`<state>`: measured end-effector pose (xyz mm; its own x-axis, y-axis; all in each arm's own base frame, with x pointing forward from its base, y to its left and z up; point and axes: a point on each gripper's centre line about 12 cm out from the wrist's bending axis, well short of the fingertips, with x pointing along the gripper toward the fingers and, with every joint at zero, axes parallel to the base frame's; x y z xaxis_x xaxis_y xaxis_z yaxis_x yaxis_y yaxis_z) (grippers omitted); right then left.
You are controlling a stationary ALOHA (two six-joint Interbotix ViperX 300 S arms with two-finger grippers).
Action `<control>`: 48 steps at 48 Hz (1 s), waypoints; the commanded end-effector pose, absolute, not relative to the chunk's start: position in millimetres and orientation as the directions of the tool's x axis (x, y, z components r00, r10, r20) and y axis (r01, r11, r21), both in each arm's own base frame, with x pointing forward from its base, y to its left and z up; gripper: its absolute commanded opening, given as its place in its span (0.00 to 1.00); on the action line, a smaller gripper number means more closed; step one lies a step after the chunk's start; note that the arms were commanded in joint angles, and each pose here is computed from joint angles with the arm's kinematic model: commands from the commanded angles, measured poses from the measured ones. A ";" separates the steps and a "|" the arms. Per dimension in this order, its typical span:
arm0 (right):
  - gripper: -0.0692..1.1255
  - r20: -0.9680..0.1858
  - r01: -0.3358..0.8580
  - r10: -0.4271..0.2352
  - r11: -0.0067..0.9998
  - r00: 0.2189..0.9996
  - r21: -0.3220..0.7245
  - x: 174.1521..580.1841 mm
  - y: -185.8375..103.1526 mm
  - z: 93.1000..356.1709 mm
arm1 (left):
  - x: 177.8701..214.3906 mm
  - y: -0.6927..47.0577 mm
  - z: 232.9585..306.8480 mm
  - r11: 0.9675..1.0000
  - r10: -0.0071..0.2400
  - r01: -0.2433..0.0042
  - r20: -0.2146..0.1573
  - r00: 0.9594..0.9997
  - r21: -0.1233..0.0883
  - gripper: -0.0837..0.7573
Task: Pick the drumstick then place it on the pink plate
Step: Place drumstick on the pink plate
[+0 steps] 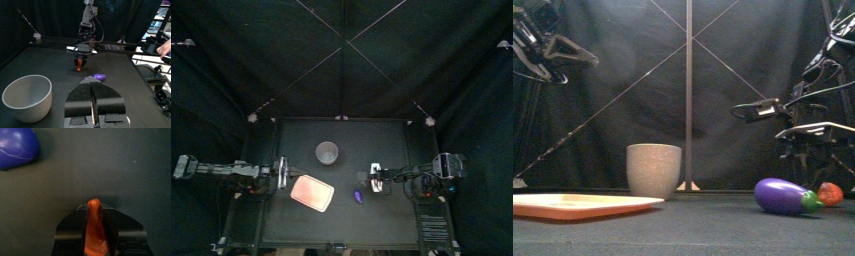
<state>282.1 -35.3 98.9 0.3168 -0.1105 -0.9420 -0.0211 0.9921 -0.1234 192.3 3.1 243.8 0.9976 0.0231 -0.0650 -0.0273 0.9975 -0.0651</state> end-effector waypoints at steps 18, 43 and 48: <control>0.46 -0.877 -0.010 -0.095 0.994 0.470 -0.113 323.8 -26.0 144.1 | 194.3 4.1 249.6 0.997 0.029 -0.032 -0.047 0.998 -0.068 0.14; 0.47 -0.636 -0.112 0.022 0.988 0.771 -0.103 463.6 27.2 192.4 | 194.0 8.9 249.0 0.996 0.053 -0.056 -0.048 0.997 -0.068 0.14; 0.47 -0.624 -0.123 0.036 0.988 0.780 -0.096 488.5 35.3 181.7 | 193.9 9.8 249.0 0.996 0.058 -0.061 -0.048 0.997 -0.067 0.14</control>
<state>469.5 31.9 162.4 0.7309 0.0257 -0.6820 -0.1297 0.9863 -0.1018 192.1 8.4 243.8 0.9966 0.0506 -0.0650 -0.0550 0.9963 -0.0666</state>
